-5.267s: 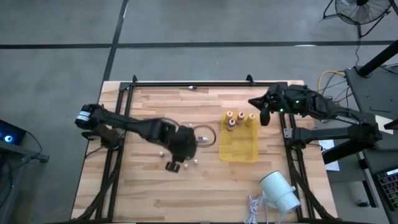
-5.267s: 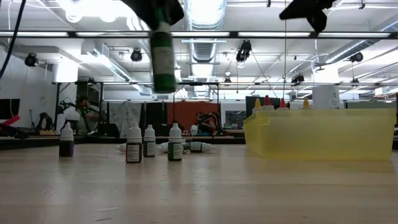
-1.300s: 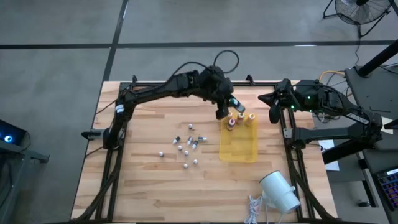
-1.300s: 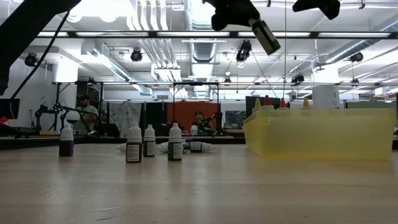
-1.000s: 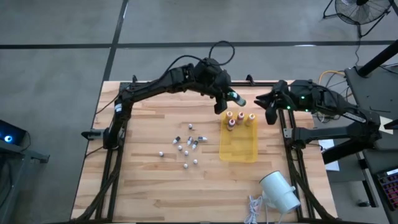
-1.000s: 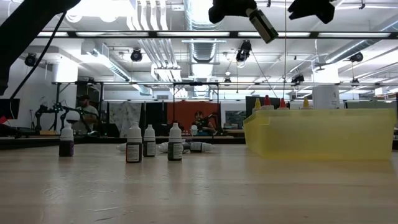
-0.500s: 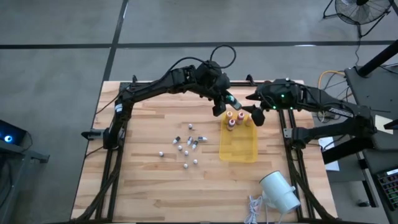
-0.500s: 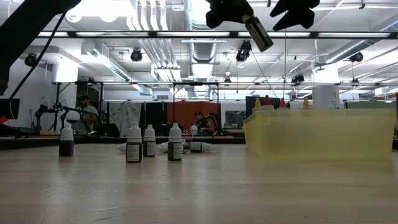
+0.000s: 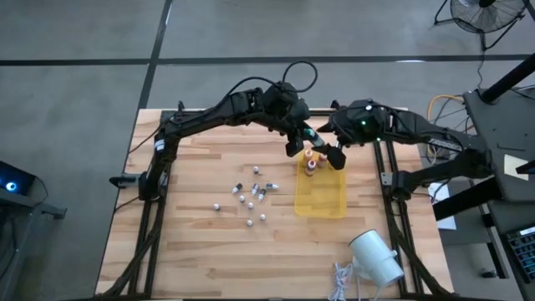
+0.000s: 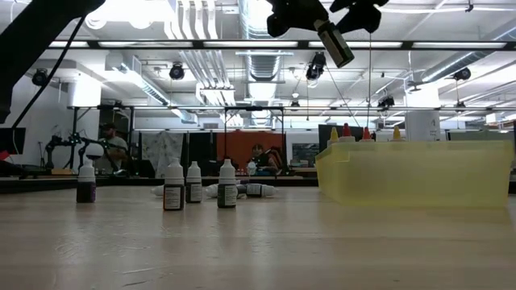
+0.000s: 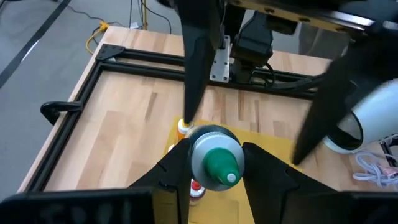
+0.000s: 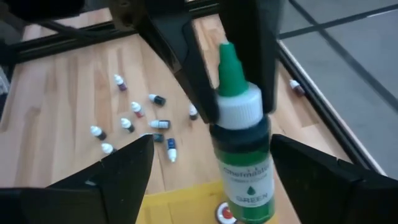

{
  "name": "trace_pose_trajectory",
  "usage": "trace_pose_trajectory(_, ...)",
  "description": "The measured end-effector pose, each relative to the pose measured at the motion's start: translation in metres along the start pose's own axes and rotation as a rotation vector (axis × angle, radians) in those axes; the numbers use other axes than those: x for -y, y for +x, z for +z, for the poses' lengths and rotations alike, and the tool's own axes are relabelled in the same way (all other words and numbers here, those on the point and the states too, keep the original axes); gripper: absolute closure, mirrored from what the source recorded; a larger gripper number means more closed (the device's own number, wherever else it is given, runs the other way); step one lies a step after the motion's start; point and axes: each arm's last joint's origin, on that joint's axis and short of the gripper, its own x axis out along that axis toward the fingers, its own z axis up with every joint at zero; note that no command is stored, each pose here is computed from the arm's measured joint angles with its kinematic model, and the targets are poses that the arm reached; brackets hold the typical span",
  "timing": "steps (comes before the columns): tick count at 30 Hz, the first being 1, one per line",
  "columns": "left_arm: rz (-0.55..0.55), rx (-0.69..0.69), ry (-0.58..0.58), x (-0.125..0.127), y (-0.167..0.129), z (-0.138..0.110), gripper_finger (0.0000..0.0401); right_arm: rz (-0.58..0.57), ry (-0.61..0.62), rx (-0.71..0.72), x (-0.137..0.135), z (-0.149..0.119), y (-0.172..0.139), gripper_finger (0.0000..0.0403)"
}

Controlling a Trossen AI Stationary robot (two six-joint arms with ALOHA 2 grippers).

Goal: Pick & Place food coloring
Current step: Put the big green food coloring bottle into the yellow bin

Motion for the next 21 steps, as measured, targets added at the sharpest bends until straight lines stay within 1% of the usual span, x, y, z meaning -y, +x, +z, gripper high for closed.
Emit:
trace_pose_trajectory(5,-0.033,0.000,-0.002,0.001,0.000,0.000,0.0309,0.003,-0.030,-0.026,0.000,0.004,0.011,0.0089)
trace_pose_trajectory(13,-0.036,-0.008,-0.008,0.002,0.001,-0.001,0.0309,0.005,-0.029,-0.038,-0.001,0.007,0.016,0.0091)
trace_pose_trajectory(17,-0.036,-0.025,-0.011,0.002,0.001,-0.003,0.0309,0.000,-0.025,-0.044,0.000,0.006,0.016,0.0109)
trace_pose_trajectory(21,-0.036,-0.026,-0.011,0.002,0.001,-0.003,0.0309,-0.002,-0.021,-0.045,0.000,0.006,0.016,0.0140)
